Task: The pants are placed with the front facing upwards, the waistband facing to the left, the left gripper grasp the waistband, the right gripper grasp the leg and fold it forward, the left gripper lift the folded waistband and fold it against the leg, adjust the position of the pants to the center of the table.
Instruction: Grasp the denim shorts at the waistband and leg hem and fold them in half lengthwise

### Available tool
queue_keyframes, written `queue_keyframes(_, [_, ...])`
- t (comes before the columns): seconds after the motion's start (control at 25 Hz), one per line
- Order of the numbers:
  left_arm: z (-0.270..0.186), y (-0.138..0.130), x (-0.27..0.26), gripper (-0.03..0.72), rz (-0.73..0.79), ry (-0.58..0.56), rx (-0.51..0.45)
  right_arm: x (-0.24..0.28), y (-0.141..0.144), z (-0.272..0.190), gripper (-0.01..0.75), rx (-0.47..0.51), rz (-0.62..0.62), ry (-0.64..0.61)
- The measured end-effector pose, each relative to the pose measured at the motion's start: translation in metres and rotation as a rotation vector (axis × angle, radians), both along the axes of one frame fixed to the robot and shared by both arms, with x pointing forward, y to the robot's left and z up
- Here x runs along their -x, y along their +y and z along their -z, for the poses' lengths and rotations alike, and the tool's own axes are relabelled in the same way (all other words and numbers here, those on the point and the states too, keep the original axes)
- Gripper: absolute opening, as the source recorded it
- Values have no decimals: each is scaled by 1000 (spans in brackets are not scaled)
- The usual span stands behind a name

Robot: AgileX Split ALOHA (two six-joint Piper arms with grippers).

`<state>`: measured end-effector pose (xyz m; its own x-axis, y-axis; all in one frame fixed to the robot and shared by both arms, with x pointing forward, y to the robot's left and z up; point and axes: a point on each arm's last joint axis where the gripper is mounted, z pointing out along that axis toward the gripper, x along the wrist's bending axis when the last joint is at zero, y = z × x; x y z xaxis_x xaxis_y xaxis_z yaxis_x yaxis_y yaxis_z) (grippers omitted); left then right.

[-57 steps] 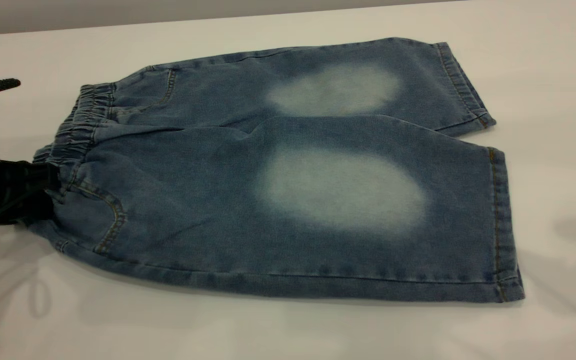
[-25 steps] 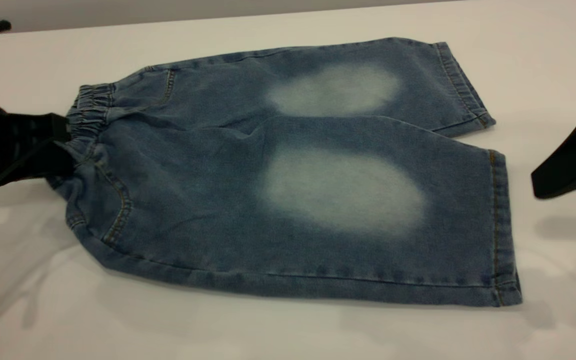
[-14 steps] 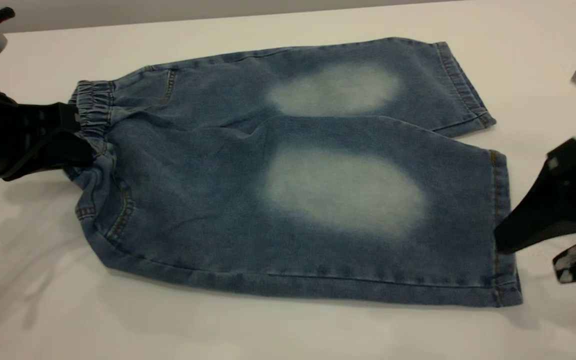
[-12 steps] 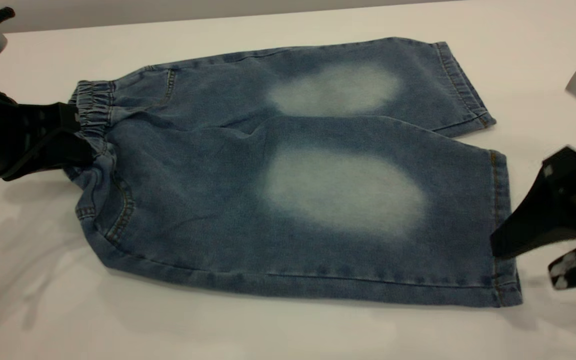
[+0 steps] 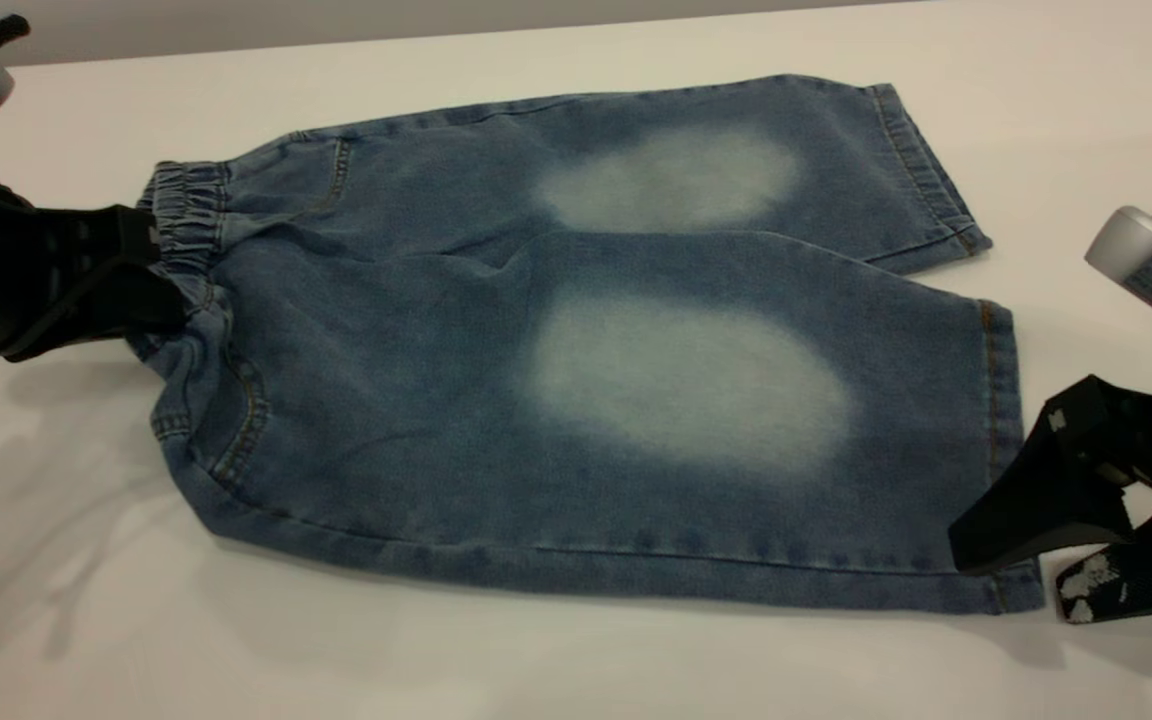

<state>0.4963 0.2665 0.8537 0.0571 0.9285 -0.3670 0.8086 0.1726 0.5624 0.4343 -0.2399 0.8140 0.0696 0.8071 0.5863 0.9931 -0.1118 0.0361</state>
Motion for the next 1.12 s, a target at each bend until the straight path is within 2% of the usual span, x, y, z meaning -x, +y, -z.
queue_keyframes(0.2, [0, 0, 0, 88, 0, 0, 0, -2, 3, -2, 518, -42, 23, -5])
queue_keyframes(0.64, [0, 0, 0, 88, 1, -3, 1, -2, 3, -3, 518, -50, 21, -6])
queue_keyframes(0.84, [0, 0, 0, 88, 1, -3, 1, -8, 9, -9, 518, -131, 14, -35])
queue_keyframes(1.12, [0, 0, 0, 88, 2, -4, 1, -7, 6, 5, 518, -79, 21, 12])
